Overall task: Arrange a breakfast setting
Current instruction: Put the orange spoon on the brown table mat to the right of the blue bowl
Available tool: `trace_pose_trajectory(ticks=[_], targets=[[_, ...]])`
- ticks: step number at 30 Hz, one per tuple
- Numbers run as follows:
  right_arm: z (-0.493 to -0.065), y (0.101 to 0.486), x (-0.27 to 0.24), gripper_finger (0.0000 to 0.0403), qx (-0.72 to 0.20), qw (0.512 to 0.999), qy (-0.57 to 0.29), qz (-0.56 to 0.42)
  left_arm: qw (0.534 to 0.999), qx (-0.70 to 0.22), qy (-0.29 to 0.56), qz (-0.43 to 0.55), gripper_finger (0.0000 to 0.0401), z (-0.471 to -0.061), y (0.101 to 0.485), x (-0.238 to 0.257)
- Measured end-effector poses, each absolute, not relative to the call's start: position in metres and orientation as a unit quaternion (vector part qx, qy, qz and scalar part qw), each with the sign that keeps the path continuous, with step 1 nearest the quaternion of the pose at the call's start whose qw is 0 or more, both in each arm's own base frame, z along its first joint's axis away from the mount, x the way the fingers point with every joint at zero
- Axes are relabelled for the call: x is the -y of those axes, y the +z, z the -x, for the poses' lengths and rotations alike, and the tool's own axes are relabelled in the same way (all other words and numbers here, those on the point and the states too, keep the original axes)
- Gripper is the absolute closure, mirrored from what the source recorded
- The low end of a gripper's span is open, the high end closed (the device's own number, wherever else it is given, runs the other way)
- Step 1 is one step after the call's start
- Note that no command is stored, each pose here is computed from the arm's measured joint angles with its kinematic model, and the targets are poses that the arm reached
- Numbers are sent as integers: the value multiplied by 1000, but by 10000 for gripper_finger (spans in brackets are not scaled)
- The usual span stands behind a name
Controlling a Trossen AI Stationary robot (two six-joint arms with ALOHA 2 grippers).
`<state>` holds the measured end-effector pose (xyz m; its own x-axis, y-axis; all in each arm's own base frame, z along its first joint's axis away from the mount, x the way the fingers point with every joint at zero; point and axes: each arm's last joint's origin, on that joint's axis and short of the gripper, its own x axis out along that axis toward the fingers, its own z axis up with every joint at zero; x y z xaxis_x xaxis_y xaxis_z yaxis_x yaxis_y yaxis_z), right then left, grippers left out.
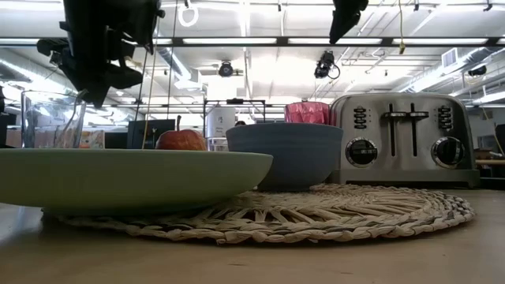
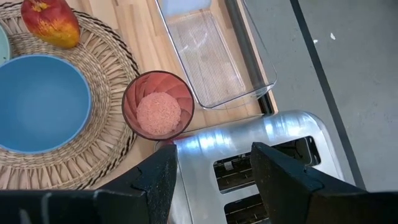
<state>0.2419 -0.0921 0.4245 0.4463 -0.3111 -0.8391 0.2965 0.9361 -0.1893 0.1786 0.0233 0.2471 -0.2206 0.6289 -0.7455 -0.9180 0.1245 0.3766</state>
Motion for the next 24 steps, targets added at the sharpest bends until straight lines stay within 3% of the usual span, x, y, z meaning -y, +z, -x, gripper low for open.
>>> trace_pose_trajectory(ticks=[6,16,24], targets=[[-242,425,92,192,-498,850,-172,22,601,-448,642,160,301,-178,247,-23],[-241,425,94,192,-507,841,-176,68,600,-442,646,165,355,-178,247,-23],[-235,435,89,192,-486,846,-185,115,598,-445,647,162,363,-177,248,-23]])
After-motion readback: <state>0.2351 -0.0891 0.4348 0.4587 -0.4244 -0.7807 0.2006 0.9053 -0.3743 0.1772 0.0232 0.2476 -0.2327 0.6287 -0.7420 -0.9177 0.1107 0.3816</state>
